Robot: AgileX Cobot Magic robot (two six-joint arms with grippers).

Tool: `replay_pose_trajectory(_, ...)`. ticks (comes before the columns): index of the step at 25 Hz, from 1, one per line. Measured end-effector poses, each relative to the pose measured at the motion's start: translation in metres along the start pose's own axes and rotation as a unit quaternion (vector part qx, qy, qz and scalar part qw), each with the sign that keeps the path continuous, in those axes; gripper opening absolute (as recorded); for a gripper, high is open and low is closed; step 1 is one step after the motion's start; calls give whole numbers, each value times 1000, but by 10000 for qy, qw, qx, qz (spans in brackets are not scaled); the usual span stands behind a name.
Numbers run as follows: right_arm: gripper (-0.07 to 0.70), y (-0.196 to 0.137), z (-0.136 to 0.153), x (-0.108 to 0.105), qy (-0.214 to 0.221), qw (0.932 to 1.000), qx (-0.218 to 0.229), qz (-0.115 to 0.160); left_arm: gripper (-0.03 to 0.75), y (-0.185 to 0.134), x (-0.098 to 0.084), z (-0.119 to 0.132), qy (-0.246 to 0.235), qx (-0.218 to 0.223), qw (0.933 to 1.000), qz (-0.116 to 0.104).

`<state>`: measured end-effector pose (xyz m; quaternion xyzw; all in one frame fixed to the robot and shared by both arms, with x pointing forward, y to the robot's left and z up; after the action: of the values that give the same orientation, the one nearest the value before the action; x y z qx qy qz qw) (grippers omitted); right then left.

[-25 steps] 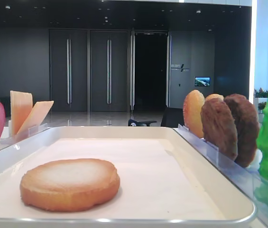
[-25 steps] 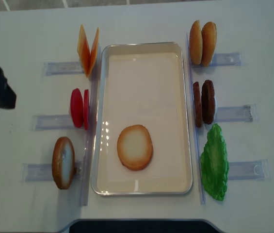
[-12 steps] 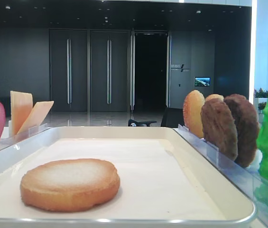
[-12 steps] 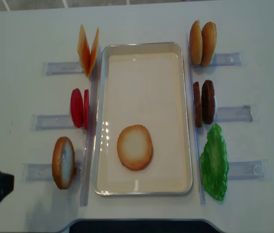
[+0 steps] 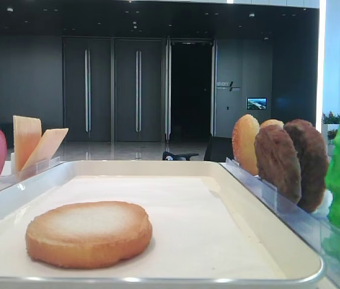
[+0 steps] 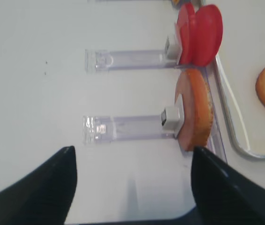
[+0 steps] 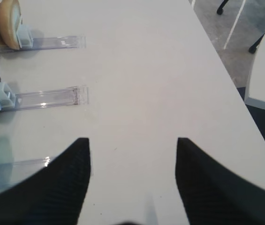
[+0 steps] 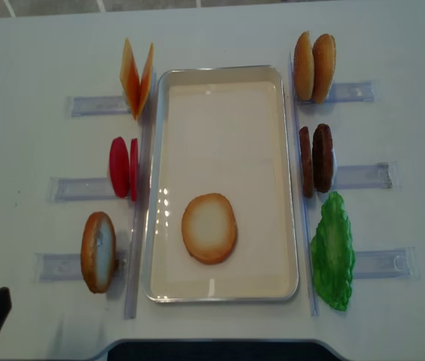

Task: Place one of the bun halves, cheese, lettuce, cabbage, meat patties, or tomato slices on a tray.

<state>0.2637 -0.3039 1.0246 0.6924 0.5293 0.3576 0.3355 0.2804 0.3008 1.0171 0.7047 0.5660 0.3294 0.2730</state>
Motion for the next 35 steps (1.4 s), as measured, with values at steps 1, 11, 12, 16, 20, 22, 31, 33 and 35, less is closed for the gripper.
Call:
replay_pose_trajectory(1, 415, 0, 0, 0, 0, 10000, 0, 0, 576, -2, 0, -3, 43, -209, 9998, -5)
replay_pose_trajectory(11, 415, 0, 0, 0, 0, 10000, 0, 0, 576, -6, -2, -13, 124, -733, 9972, -15)
replay_pose_trajectory(12, 415, 0, 0, 0, 0, 10000, 0, 0, 576, -6, -2, -13, 121, -735, 9972, -16)
replay_pose_trajectory(16, 415, 0, 0, 0, 0, 10000, 0, 0, 576, -6, -2, -13, 121, -735, 9972, -16)
replay_pose_trajectory(20, 415, 0, 0, 0, 0, 10000, 0, 0, 576, -6, -2, -13, 121, -735, 9972, -16)
replay_pose_trajectory(22, 415, 0, 0, 0, 0, 10000, 0, 0, 576, -6, -2, -13, 121, -735, 9972, -16)
replay_pose_trajectory(31, 415, 0, 0, 0, 0, 10000, 0, 0, 576, -6, -2, -13, 121, -735, 9972, -16)
replay_pose_trajectory(33, 415, 0, 0, 0, 0, 10000, 0, 0, 576, -6, -2, -13, 121, -735, 9972, -16)
replay_pose_trajectory(35, 415, 0, 0, 0, 0, 10000, 0, 0, 576, -6, -2, -13, 122, -739, 9972, -16)
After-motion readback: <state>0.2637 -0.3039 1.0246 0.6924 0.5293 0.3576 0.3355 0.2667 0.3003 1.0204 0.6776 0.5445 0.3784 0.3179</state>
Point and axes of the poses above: a point on each arm's last joint axis where the gripper is mounted, z pointing out along that axis toward the gripper, x along the wrist's bending axis when the last joint is at zero, y = z × x, the point moved 4 cm from there along z, pointing out along that axis toward the gripper, and after that the axes turned 12 degrees about z, right-handed, at the moved point
